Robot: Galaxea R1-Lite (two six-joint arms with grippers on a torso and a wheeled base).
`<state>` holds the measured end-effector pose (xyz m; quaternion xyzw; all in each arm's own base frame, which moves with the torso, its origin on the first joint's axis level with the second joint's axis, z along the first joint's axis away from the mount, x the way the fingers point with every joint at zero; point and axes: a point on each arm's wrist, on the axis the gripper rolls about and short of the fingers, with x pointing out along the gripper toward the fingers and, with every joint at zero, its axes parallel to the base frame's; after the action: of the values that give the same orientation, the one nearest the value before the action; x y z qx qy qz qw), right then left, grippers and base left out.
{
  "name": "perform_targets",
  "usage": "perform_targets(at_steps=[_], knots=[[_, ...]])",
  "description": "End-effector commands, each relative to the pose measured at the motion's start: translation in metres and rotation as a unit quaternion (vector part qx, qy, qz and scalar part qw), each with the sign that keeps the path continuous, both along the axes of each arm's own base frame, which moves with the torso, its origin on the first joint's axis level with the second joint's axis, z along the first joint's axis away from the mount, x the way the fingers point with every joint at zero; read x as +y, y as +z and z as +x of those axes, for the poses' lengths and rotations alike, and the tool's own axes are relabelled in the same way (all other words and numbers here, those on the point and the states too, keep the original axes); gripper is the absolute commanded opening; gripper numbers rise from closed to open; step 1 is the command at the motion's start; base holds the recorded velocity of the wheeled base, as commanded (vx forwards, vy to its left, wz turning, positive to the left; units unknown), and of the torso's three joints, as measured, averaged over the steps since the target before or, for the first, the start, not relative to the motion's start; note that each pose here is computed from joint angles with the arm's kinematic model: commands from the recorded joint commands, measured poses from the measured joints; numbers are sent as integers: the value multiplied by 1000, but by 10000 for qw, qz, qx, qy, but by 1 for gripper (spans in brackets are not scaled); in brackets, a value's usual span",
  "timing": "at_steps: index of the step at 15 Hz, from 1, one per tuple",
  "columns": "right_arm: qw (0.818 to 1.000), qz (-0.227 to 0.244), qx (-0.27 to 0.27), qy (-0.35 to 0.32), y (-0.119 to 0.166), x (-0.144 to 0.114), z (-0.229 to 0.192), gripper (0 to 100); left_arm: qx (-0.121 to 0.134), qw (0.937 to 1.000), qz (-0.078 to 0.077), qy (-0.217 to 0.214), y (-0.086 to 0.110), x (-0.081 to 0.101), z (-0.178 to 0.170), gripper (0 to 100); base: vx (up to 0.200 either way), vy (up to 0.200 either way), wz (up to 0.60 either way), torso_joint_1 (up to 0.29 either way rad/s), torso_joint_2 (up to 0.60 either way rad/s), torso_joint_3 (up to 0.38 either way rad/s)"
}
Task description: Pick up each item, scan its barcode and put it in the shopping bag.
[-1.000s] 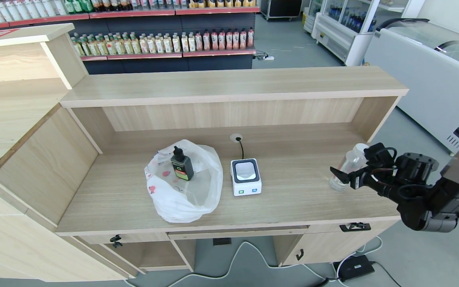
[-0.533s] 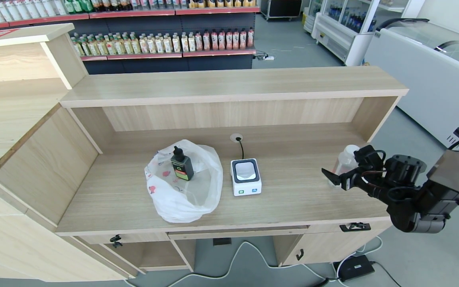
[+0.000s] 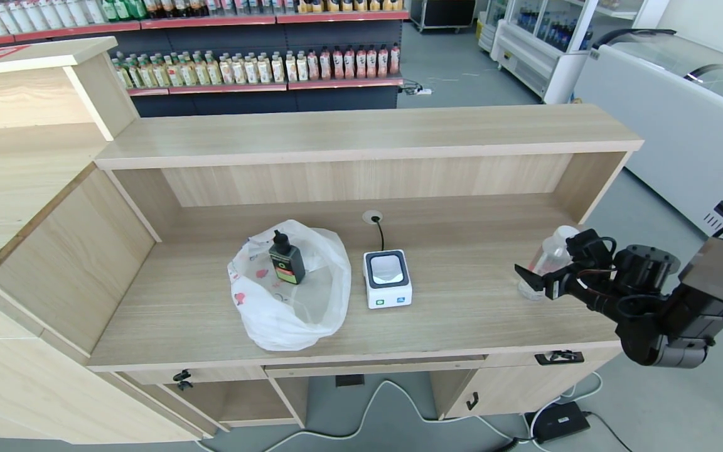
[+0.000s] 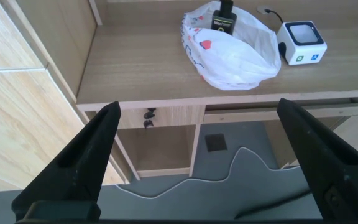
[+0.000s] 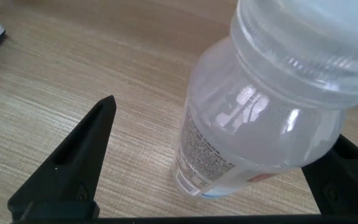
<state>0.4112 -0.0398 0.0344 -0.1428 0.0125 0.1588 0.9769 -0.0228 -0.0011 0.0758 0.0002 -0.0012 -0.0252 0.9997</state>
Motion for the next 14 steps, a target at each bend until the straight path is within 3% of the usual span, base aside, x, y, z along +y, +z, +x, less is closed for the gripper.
perform_targets(at_steps=[1, 14], knots=[[10000, 6, -13, -46, -3, -4, 1, 100, -4, 10000, 6, -1, 0, 0, 0, 100, 0, 0, 0, 0, 0, 0], [9999, 6, -138, 45, -20, 0, 23, 100, -4, 10000, -2, -9, 0, 0, 0, 100, 0, 0, 0, 0, 0, 0]])
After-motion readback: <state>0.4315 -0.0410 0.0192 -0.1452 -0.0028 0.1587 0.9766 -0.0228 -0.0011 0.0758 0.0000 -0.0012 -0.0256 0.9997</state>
